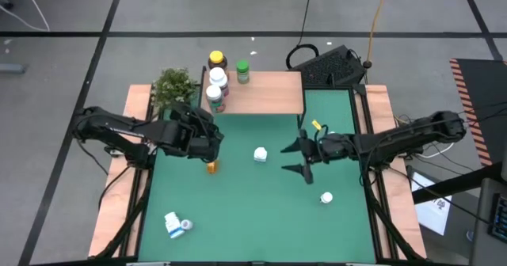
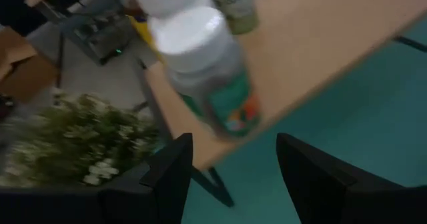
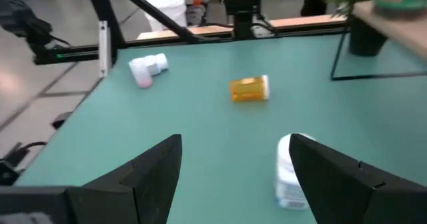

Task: Pick and place medicine bottles onto shelf by color
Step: Put the bottom white and blue pill bottle on the shelf

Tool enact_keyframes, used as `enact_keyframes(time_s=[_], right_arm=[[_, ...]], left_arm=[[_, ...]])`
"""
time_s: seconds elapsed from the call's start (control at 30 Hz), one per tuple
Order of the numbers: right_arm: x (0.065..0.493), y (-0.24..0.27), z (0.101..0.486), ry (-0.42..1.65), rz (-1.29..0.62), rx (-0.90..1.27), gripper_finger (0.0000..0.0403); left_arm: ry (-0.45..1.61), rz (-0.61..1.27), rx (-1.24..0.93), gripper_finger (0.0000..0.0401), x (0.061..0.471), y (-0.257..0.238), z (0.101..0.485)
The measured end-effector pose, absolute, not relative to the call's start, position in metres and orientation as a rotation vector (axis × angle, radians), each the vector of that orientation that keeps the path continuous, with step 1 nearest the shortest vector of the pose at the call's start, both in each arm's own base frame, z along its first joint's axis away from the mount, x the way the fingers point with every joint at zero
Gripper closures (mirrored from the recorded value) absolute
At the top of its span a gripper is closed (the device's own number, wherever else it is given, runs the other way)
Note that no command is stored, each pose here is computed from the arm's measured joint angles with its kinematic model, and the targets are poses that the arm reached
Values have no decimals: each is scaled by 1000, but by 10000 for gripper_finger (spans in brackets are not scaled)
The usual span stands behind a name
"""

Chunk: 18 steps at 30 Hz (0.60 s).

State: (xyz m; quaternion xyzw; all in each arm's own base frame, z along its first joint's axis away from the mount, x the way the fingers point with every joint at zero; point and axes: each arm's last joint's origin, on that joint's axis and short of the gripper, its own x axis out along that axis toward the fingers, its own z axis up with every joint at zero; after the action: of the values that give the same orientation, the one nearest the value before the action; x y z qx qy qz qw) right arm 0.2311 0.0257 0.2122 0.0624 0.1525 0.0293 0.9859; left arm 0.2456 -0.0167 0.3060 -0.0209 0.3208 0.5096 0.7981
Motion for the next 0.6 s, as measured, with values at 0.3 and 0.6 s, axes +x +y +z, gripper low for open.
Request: enact_keyframes(time_s=[0.3,0.6], right_arm=[[220,47,196,420,-82,159,133],[215,84,194,368,-57,244,133]], left_arm=[[605,893,-79,183,266,-59,300],[660,740,-113,182,277,-93,283]])
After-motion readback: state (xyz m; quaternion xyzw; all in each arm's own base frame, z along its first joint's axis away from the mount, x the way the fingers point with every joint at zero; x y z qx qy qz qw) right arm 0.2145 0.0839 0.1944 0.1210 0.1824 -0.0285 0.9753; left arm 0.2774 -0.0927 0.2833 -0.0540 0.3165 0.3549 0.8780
